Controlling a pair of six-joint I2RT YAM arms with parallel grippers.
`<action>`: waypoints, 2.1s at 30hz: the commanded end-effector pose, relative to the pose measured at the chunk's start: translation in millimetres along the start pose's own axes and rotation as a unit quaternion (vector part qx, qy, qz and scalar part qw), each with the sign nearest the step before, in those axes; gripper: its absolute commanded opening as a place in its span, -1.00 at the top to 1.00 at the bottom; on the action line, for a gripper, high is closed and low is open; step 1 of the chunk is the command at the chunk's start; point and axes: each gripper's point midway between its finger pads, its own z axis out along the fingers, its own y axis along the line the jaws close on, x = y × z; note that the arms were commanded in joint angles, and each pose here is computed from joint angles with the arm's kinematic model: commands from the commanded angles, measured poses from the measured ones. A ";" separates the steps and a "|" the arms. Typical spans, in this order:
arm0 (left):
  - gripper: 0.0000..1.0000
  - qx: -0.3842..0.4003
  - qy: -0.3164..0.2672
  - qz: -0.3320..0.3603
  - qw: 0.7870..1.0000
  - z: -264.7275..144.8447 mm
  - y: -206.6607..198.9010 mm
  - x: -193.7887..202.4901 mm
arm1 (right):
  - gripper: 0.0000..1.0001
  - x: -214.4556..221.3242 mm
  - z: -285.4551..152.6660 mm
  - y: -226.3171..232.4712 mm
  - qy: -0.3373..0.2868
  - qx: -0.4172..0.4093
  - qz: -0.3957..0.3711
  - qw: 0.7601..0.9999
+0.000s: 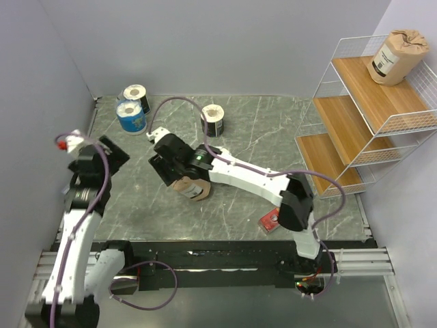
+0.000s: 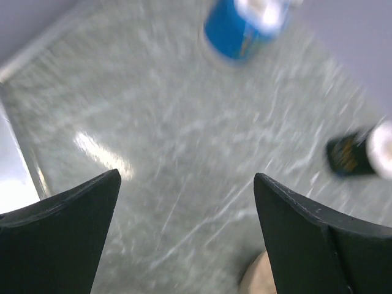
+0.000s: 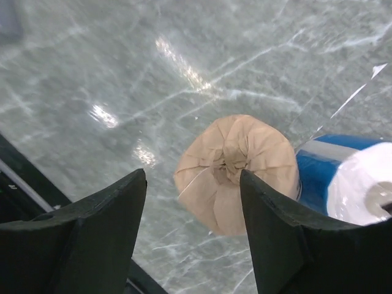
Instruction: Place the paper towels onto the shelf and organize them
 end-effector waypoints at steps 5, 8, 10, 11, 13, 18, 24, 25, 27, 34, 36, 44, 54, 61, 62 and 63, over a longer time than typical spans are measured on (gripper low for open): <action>-0.93 -0.029 -0.181 -0.104 0.978 -62.5 33.5 -69.2 | -0.42 2.5 10.7 5.8 0.042 0.007 -0.045 0.998; -0.93 -0.024 -0.192 -0.114 0.974 -68.0 35.5 -71.3 | -0.42 14.4 21.2 5.0 0.062 0.018 -0.054 0.996; -0.93 -0.026 -0.189 -0.112 0.975 -67.1 36.0 -70.0 | -0.43 20.8 28.1 2.9 0.071 0.024 -0.057 0.996; -0.93 -0.027 -0.187 -0.110 0.976 -65.5 34.8 -69.9 | -0.45 25.0 32.1 2.7 0.077 0.028 -0.058 0.995; -0.93 -0.022 -0.184 -0.109 0.977 -64.7 32.9 -69.2 | -0.46 29.8 35.1 1.8 0.084 0.032 -0.064 0.994; -0.93 -0.016 -0.188 -0.108 0.976 -66.9 33.2 -68.5 | -0.47 43.4 44.8 -5.2 0.101 0.053 -0.071 0.991; -0.93 -0.006 -0.192 -0.108 0.975 -68.5 30.9 -69.3 | -0.49 61.5 53.0 -8.0 0.129 0.073 -0.087 0.985; -0.93 -0.005 -0.193 -0.109 0.975 -68.7 31.5 -69.0 | -0.49 62.1 53.4 -10.0 0.129 0.082 -0.091 0.984; -0.93 -0.006 -0.193 -0.109 0.975 -68.3 32.0 -68.7 | -0.48 68.1 53.8 -9.5 0.138 0.089 -0.100 0.981; -0.93 -0.005 -0.197 -0.111 0.974 -69.9 32.3 -70.0 | -0.14 70.3 46.9 -14.0 0.136 0.112 -0.116 0.978; -0.93 -0.005 -0.197 -0.110 0.974 -70.0 32.7 -69.6 | -0.07 65.4 39.9 -13.7 0.127 0.109 -0.115 0.979; -0.93 0.003 -0.199 -0.111 0.974 -72.0 30.7 -70.5 | 0.12 61.3 1.8 -23.5 0.111 0.111 -0.110 0.981; -0.93 0.011 -0.194 -0.108 0.975 -71.9 26.9 -70.1 | 0.15 54.6 -86.5 -39.7 0.068 0.078 -0.099 0.990; -0.93 0.023 -0.195 -0.107 0.975 -75.4 23.5 -70.3 | 0.15 33.5 -138.3 -80.1 0.027 0.149 -0.112 0.982; -0.93 0.027 -0.192 -0.106 0.975 -75.4 21.7 -69.4 | 0.15 27.9 -146.3 -88.9 0.024 0.164 -0.122 0.979; -0.93 0.028 -0.190 -0.104 0.976 -74.5 21.1 -68.2 | 0.15 10.4 -160.7 -102.1 0.003 0.195 -0.119 0.974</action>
